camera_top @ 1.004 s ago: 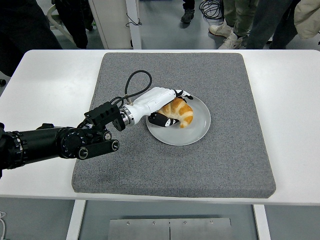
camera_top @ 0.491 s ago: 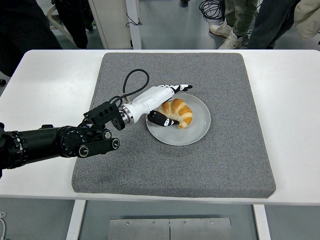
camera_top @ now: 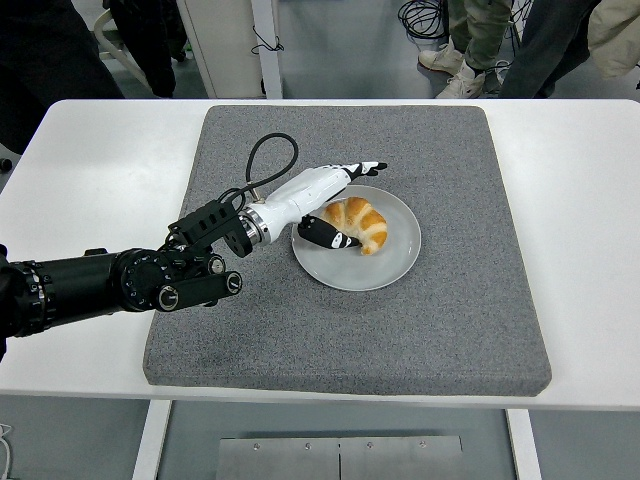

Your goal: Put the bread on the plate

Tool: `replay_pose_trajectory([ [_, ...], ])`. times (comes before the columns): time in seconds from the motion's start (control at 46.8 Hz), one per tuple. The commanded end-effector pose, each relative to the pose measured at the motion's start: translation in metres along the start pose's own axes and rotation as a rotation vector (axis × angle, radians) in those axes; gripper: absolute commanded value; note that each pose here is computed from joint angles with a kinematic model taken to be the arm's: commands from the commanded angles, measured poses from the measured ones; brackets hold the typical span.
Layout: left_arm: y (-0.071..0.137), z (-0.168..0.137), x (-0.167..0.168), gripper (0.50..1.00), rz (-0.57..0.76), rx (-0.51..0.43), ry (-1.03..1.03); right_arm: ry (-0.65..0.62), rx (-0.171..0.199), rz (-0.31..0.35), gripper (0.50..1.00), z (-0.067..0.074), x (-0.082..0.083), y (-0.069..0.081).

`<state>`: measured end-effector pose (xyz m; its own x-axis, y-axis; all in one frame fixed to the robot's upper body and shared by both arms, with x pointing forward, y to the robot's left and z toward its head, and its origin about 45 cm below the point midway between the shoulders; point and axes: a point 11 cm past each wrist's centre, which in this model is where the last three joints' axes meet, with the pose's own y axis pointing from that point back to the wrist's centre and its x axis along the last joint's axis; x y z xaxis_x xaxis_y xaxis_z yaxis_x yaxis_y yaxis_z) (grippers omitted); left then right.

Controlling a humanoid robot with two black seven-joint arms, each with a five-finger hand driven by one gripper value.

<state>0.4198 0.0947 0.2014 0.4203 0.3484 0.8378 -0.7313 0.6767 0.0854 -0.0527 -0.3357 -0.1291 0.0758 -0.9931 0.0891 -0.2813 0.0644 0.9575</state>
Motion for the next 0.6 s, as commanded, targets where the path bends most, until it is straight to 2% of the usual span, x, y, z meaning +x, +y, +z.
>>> replay_pose_trajectory([
  [0.0,0.0,0.0,0.001,0.93,0.001,0.007,0.017,0.0,0.0,0.0,1.0,0.0,0.0,0.0],
  [0.235,0.001,0.001,0.004,0.934,-0.001,0.024,0.093,0.0,0.0,0.0,1.0,0.0,0.0,0.0],
  [0.577,0.001,0.003,0.026,0.942,0.023,0.03,0.21,-0.001,0.0,-0.002,1.0,0.0,-0.001,0.0],
])
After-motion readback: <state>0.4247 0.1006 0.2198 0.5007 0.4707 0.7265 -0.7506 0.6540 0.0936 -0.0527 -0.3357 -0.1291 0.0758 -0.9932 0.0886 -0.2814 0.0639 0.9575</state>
